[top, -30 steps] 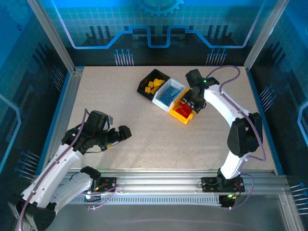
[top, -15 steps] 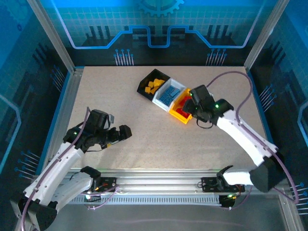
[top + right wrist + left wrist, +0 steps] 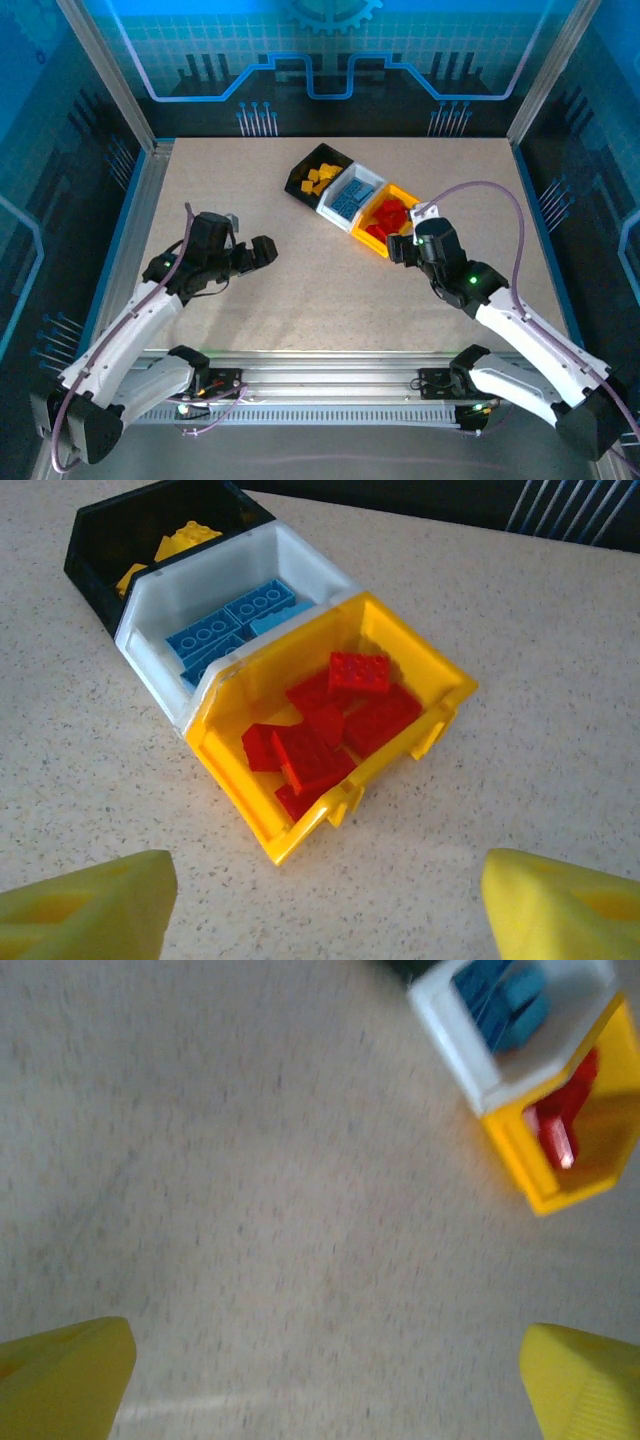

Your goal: Sort the legos into containers by color

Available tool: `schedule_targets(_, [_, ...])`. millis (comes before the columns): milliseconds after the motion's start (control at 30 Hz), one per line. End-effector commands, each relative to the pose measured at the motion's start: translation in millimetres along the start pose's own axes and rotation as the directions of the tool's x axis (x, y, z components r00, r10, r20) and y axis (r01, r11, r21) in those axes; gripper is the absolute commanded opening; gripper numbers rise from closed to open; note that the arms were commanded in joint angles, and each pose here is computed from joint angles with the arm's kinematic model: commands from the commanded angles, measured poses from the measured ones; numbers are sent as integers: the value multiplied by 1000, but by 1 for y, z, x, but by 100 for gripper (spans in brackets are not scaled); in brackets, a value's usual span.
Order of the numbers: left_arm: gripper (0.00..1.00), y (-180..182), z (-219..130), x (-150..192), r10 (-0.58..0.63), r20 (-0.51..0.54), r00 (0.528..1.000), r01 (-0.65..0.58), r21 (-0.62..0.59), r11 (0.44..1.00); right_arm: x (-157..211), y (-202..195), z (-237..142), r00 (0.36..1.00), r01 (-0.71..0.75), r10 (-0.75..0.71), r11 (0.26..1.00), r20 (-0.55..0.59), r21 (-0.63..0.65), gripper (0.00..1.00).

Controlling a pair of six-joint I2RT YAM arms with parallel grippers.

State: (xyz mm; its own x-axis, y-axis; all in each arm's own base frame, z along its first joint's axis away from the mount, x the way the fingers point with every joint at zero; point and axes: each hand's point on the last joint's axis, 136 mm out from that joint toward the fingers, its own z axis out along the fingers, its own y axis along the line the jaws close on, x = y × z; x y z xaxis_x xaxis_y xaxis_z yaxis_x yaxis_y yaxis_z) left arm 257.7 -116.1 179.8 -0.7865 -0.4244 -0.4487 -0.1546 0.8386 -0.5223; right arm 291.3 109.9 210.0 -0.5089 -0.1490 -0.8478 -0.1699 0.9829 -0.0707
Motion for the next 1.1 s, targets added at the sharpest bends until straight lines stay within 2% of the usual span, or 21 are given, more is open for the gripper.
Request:
schedule_targets(0, [99,10,-4,-31,48,201,978,-42,-35,999,-27,-24,5,991,48,-53,998,120,45,83])
schedule_targets(200, [99,12,-10,-51,243,322,915,-221,-104,970,-16,-71,18,993,-78,68,992,94,103,84])
schedule_targets(367, [99,13,-14,-60,325,388,862,-293,-143,946,-9,-83,29,995,-79,72,991,62,107,84])
schedule_targets(467, [99,20,-18,-62,320,416,851,-276,-164,947,-1,-87,40,997,-69,65,992,42,108,85])
schedule_targets(667, [99,33,-20,-49,331,400,855,-279,-183,943,14,-92,69,997,-70,66,992,44,109,87])
schedule_targets(767, [99,38,-23,-49,332,406,851,-269,-206,941,20,-94,86,996,-69,63,992,61,104,92])
schedule_targets(833, [99,42,-24,-51,337,412,847,-262,-228,938,27,-95,99,997,-63,58,993,59,97,100])
schedule_targets(867, [99,45,-23,-52,341,415,844,-258,-243,935,26,-97,105,995,-69,61,992,77,101,100])
schedule_targets(1067, [99,58,-25,-65,399,469,788,-251,-347,904,31,-97,123,991,-53,41,995,129,88,100])
